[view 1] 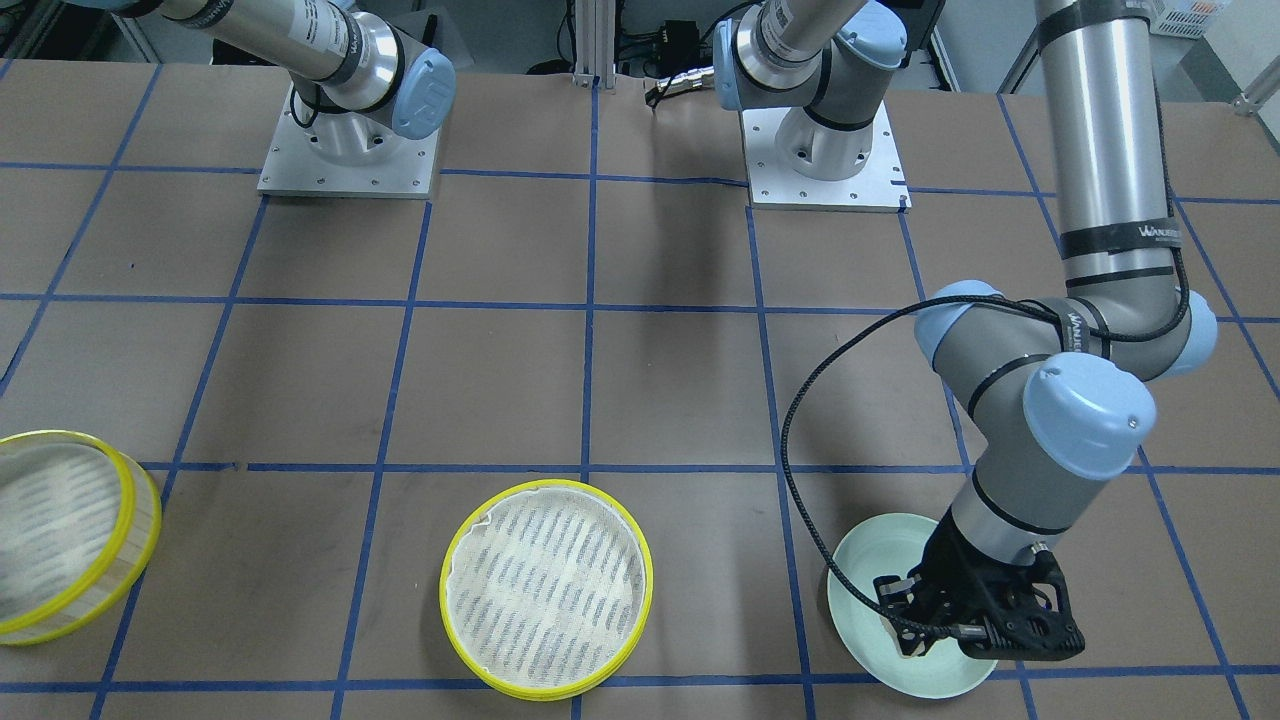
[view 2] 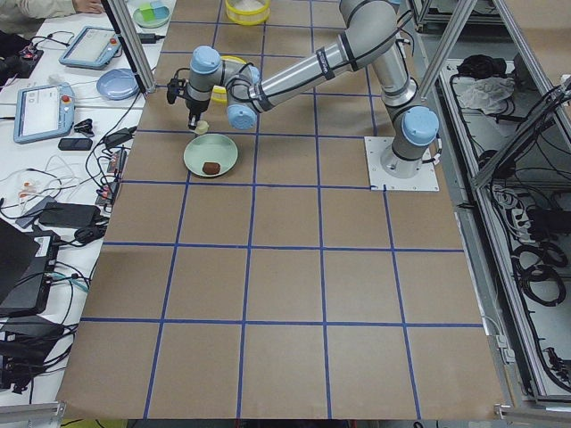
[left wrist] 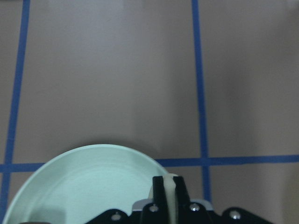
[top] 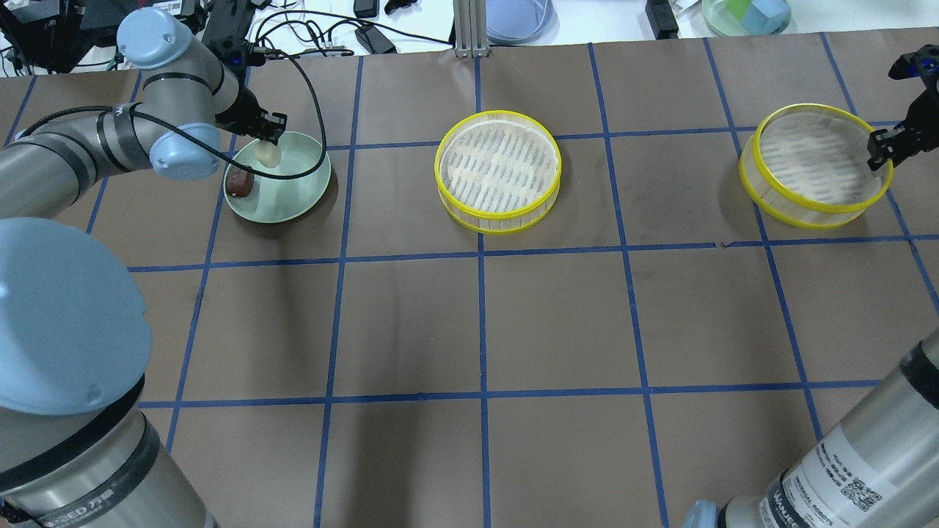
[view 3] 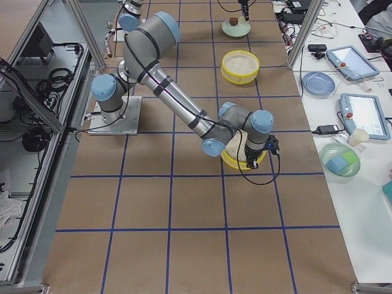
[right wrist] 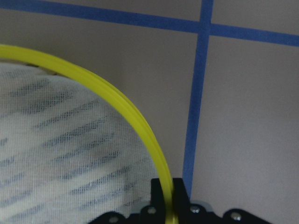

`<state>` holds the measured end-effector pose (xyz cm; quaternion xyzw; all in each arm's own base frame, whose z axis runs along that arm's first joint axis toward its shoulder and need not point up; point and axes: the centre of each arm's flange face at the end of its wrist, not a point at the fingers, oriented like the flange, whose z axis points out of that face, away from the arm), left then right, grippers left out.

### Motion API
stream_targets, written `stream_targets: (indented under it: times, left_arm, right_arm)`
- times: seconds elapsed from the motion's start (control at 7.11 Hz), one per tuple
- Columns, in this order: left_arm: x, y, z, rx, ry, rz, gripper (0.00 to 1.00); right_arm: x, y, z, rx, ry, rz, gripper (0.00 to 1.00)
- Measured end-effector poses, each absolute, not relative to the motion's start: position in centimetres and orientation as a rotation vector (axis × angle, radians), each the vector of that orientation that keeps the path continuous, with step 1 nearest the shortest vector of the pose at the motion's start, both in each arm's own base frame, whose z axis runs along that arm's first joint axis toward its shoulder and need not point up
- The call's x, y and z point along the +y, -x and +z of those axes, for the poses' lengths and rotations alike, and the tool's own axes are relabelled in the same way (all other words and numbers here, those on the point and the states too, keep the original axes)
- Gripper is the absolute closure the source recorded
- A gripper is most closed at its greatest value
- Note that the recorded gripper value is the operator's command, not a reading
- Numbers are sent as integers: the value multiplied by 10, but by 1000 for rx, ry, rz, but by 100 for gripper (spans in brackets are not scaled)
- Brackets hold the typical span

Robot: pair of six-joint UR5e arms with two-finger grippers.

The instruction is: Stack buns with steamer

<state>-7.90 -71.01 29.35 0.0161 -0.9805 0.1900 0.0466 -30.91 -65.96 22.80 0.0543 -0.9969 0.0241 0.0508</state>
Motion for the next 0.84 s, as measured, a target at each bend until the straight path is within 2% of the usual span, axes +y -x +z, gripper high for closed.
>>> stream_targets:
  times: [0.42, 0.84]
  left_arm:
    - [-688, 205, 317, -2818, -267, 603, 100]
    - [-677, 270, 283, -2707, -322, 506, 100]
  right_arm:
    - [-649, 301, 273, -3041, -38, 89, 100]
    - [-634, 270, 333, -3063, 113, 74, 100]
